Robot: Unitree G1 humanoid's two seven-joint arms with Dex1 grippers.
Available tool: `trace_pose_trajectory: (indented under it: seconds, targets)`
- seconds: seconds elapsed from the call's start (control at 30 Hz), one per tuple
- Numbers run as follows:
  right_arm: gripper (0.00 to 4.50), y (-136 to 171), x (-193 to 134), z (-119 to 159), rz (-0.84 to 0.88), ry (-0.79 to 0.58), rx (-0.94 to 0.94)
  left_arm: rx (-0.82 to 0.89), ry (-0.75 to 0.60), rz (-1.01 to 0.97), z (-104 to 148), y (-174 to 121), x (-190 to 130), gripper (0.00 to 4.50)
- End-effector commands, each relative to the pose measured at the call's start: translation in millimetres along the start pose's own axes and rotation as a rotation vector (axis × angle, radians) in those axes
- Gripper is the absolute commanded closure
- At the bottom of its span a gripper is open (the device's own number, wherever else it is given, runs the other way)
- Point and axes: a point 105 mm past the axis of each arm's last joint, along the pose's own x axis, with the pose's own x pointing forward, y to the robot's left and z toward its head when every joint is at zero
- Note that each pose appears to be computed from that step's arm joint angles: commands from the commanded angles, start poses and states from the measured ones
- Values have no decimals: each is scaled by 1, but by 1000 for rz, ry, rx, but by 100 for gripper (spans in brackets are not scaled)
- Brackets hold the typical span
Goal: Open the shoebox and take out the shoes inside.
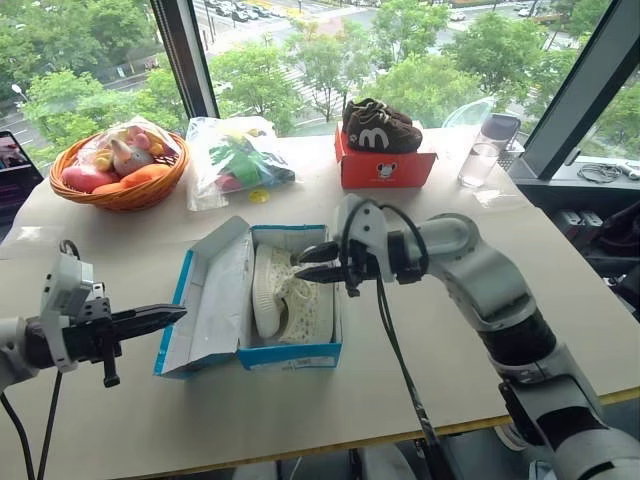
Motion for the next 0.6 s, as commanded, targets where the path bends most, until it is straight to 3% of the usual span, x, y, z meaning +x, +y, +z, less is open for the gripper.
trace_pose_trajectory:
  seconds: [0.03, 0.2, 0.6]
  targets:
    - [162, 2, 5, 16, 35, -21, -68, 52, -6, -28, 6, -3, 1, 450]
    - [6, -7, 21, 9, 13, 27, -112, 70, -1, -29, 6, -3, 3, 450]
    - [6, -15, 37, -57, -7, 266, -107, 83, 5, -21, 2, -6, 6, 450]
